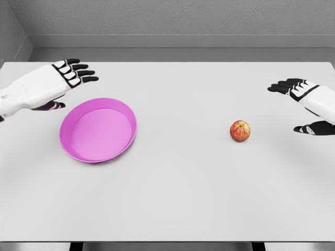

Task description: Put the apple on the plate with both arms

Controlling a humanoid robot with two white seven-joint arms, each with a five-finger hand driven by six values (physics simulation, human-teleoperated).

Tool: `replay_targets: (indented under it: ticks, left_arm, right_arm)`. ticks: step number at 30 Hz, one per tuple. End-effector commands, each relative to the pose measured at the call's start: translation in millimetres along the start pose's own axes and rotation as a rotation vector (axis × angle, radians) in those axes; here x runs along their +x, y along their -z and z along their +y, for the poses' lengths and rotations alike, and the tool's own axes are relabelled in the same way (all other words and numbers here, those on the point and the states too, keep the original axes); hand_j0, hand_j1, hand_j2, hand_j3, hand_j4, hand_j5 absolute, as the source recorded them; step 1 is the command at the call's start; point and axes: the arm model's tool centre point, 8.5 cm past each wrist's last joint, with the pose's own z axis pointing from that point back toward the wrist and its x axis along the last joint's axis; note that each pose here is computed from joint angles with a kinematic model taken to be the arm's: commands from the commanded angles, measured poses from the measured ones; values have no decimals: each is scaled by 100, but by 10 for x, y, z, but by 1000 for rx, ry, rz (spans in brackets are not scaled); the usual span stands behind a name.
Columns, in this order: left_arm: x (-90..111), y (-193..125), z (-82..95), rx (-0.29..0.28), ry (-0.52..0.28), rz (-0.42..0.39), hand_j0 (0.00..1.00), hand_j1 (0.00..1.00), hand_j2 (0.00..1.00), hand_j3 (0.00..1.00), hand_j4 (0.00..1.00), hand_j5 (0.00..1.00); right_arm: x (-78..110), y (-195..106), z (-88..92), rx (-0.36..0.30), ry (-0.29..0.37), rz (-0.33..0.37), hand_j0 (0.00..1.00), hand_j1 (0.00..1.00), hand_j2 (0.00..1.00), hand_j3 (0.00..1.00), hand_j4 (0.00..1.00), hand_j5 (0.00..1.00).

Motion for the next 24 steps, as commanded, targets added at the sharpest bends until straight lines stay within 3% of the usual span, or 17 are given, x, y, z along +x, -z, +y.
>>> replay_targets:
  ticks: [1,4,7,9,11,13,18,24]
  left_arm:
    - [-4,-7,4,-1,-3,1,100,100,100,100,100,100]
    - [-4,-7,4,-1,-3,1,100,100,100,100,100,100]
    - [-2,-3,3,0,-4,0,100,100,100,100,100,100]
    - [-1,2,8,2,-4,0,100,100,100,100,100,100]
    - [-4,-2,9,1,-3,0,100,100,100,100,100,100]
    - [-7,-3,13,2,-2,1,100,100,100,100,100,100]
    - [-7,-3,13,2,-2,1,100,100,100,100,100,100]
    - [-7,-3,12,1,-1,1,100,100,100,100,100,100]
  right_arm:
    - [1,-1,-5,-2,4,0,100,100,100,100,100,100]
    - [-5,6,46,4,19,9,100,100,100,100,100,100]
    - [-131,20,204,35,61,147,100,100,100,100,100,100]
    - [-114,50,249,50,67,146,100,100,100,100,100,100]
    - [-93,114,265,109,69,133,100,100,100,100,100,100]
    - [-16,298,278,158,71,92,100,100,100,100,100,100]
    - [220,838,554,333,123,70,100,100,100,100,100,100]
    - [201,881,530,374,123,99,100,100,100,100,100,100]
